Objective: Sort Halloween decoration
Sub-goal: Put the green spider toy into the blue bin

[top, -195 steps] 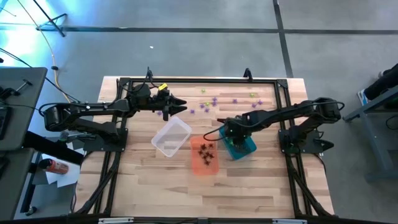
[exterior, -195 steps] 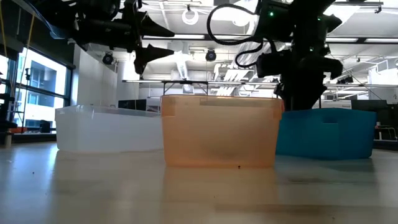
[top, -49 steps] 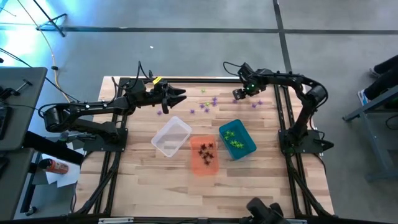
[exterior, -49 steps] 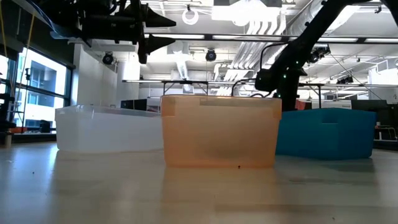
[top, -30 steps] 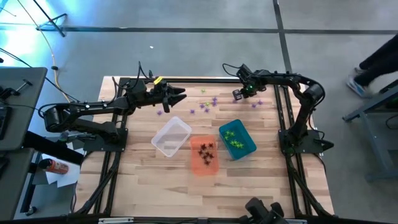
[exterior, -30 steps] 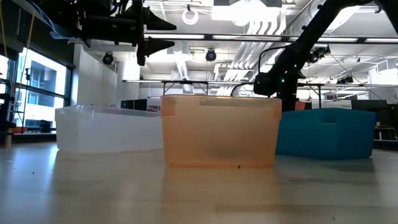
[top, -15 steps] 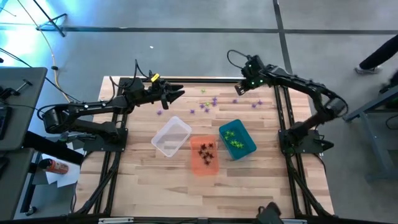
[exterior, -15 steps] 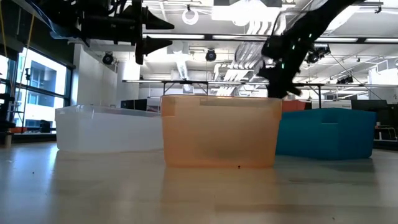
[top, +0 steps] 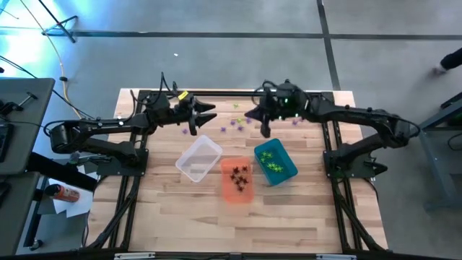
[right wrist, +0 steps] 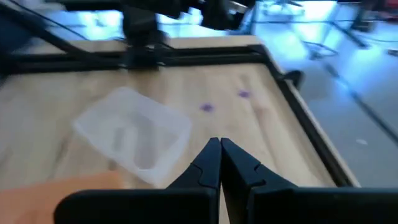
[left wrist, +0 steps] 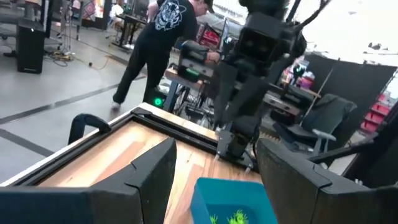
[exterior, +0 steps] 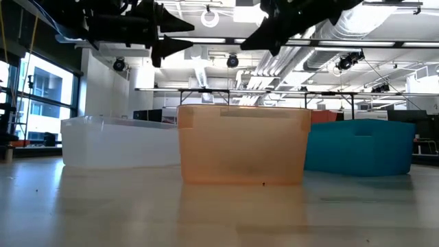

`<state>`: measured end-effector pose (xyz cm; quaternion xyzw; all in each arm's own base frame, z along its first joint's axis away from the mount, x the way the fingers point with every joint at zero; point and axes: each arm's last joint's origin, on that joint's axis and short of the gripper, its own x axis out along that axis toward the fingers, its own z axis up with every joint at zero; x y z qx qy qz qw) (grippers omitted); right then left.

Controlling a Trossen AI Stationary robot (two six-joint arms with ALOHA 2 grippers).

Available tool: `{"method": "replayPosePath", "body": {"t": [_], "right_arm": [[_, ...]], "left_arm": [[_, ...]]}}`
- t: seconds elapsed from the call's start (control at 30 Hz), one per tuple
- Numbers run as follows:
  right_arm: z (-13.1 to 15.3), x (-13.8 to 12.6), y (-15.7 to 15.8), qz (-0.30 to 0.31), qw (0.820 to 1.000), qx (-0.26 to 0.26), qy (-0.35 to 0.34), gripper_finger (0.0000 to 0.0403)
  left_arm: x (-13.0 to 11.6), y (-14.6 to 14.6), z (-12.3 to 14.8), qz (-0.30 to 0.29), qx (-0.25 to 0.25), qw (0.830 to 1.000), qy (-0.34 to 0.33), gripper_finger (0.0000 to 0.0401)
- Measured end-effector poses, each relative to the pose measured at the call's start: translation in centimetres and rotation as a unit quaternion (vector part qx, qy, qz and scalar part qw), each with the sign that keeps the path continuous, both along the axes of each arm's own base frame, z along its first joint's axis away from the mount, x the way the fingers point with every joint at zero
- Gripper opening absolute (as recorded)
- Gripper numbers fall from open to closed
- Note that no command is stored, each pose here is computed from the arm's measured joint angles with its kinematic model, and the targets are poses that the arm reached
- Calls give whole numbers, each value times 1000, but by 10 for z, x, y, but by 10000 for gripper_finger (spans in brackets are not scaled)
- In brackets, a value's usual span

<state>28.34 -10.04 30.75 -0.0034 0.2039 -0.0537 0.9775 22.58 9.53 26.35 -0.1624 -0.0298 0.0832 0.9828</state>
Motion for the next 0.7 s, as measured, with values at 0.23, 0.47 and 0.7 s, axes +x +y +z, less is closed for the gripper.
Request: {"method": "replayPosePath", "body": {"t": [0.23, 0.47, 0.7], "right_arm": [[-6, 5, 2, -138, 990, 27, 31, 0], [-29, 30, -46, -244, 933, 216, 152, 6], [-88, 62, -80, -275, 868, 317, 265, 86]], "left_arm": [[-2, 4, -1, 7, -2, 1000, 4, 209], [-6, 13, -2, 11, -39, 999, 5, 209], [-7, 15, -3, -1, -45, 999, 7, 209]]}}
